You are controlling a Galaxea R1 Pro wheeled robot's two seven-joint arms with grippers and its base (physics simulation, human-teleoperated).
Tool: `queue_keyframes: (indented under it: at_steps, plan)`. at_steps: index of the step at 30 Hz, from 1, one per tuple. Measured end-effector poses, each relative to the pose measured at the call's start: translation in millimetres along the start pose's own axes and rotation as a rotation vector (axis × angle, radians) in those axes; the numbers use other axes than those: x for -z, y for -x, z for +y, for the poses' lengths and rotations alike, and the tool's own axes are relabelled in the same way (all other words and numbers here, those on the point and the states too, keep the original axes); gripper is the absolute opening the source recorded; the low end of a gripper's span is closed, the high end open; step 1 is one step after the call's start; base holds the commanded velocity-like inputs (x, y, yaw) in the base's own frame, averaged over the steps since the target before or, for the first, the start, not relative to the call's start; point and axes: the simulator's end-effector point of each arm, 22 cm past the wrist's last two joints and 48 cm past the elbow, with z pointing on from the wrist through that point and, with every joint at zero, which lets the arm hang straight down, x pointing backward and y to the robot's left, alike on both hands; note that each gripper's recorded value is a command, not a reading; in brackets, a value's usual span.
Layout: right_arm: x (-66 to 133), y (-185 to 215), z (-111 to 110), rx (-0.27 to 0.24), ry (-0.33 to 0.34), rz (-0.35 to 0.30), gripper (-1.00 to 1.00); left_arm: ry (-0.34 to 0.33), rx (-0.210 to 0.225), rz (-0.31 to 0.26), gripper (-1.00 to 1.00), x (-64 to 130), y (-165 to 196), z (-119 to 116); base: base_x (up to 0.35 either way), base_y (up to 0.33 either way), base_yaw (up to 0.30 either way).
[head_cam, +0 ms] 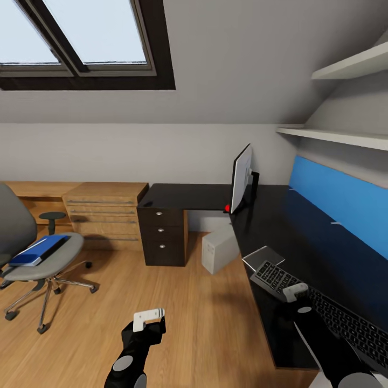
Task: In the bedroom, organize the workspace by keeping the computer under the desk, ensuring the monitor is on the desk, placing the keyboard on the desk next to the monitor, placing the mouse on the desk next to the keyboard, moving the folder from the swivel chair onto the desk next to the mouse, stacking the notebook on top of the folder with the pen on top of the notebook, and positioning the swivel chair next to the desk.
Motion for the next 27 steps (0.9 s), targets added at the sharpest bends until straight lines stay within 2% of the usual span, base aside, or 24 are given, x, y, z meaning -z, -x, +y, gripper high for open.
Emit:
queue_keyframes:
  at_steps: [11,21,27]
  plan:
    - [-1.0,-3.7,0.8,0.003,0.000,0.008,1.00,0.000,-0.001,0.003,1.00,-0.2,-0.9,0.2,0.114,-0.005,0.000]
    - [-1.2,-3.7,0.9,0.004,0.000,0.008,1.00,0.001,-0.002,0.004,1.00,-0.4,-1.1,0.2,0.011,0.000,-0.006]
    - [-0.4,0.5,1.2,-0.001,0.000,-0.003,1.00,0.001,-0.002,0.004,1.00,-0.4,-1.1,0.2,0.000,0.000,-0.119]
